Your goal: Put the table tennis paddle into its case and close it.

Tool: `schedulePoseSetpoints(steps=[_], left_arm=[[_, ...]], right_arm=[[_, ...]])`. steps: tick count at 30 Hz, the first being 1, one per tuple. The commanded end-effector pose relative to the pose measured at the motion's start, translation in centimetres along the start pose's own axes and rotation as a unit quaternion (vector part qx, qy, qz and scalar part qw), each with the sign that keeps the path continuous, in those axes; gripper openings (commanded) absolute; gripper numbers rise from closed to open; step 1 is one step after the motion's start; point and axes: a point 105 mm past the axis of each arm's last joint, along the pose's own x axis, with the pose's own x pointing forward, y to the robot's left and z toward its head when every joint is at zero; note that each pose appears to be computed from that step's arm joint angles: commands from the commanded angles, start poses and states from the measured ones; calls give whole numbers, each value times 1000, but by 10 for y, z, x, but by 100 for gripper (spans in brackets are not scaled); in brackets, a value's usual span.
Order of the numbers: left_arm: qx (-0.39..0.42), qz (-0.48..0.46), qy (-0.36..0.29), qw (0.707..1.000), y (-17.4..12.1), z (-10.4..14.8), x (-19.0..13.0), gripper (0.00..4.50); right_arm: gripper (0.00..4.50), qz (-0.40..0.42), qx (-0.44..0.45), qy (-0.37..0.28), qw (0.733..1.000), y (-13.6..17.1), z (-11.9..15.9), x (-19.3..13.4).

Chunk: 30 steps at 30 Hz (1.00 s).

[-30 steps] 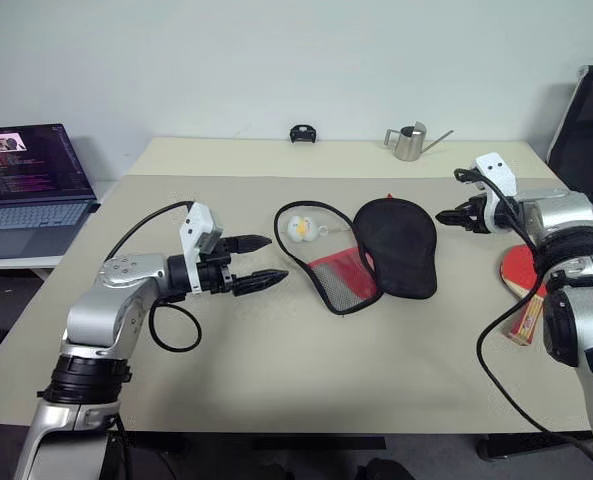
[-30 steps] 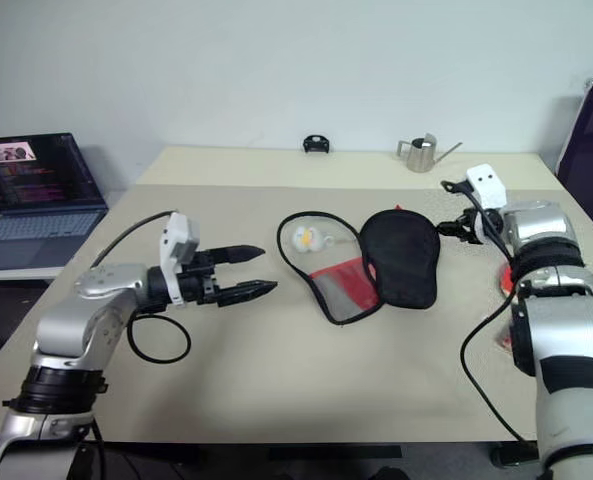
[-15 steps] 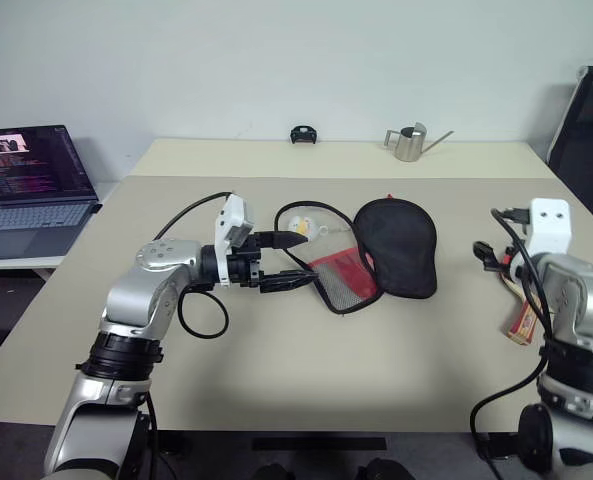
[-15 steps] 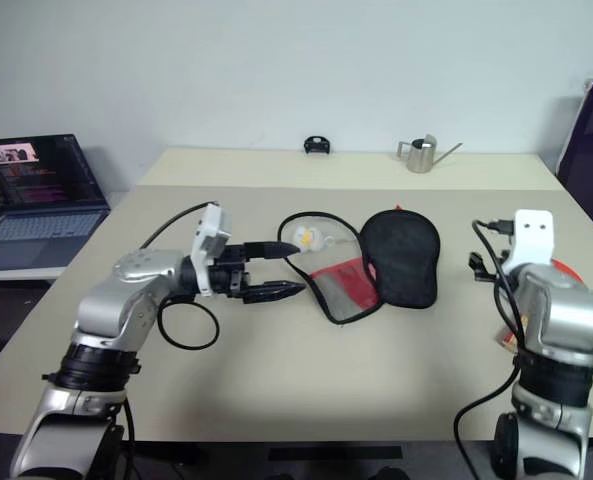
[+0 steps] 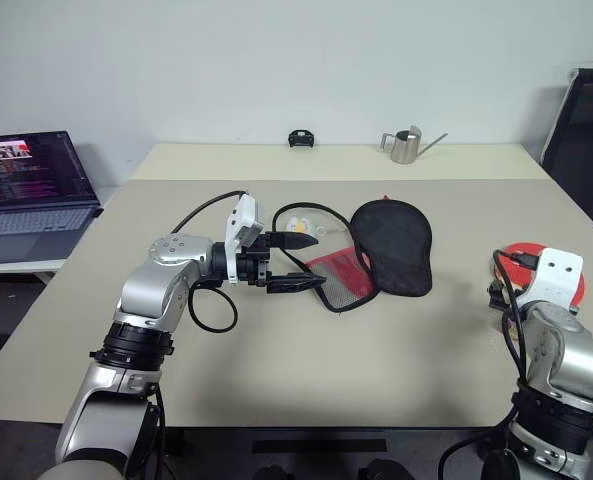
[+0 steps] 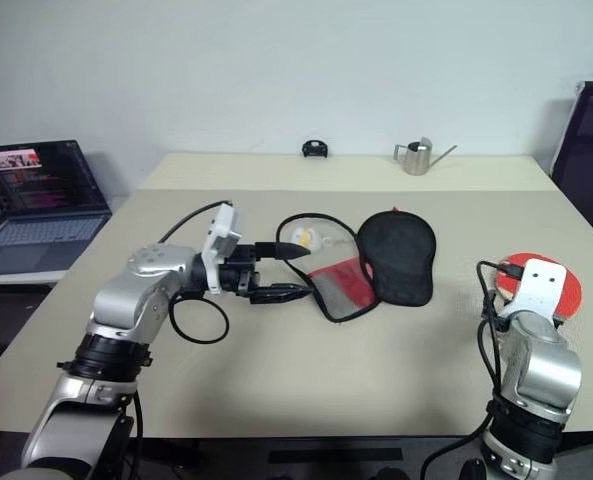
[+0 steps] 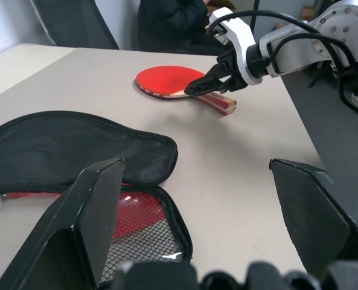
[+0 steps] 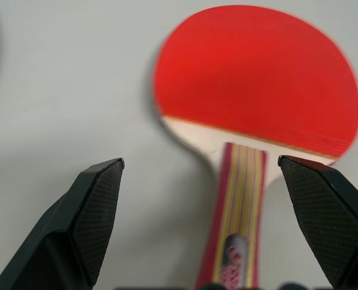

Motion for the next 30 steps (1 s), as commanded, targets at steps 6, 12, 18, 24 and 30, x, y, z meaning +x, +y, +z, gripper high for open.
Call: schedulePoseSetpoints(steps=[6, 12, 18, 24, 30], left_arm=[[24, 7, -5, 1000, 3, 10, -3, 421], [25, 11, -4, 1000, 3, 10, -4, 421], [27, 16, -2, 1000, 4, 10, -6, 421], [27, 20, -2, 999, 4, 10, -8, 421], [29, 25, -2, 999, 5, 11, -9, 421]], right_arm=[[448, -28, 14, 17, 999, -4, -14, 19], [448, -45, 20, 39, 998, -10, -24, 29], [361, -58, 61, 75, 994, -15, -39, 32], [154, -59, 68, 75, 993, -13, -39, 32], [112, -56, 70, 54, 995, -9, -30, 32]])
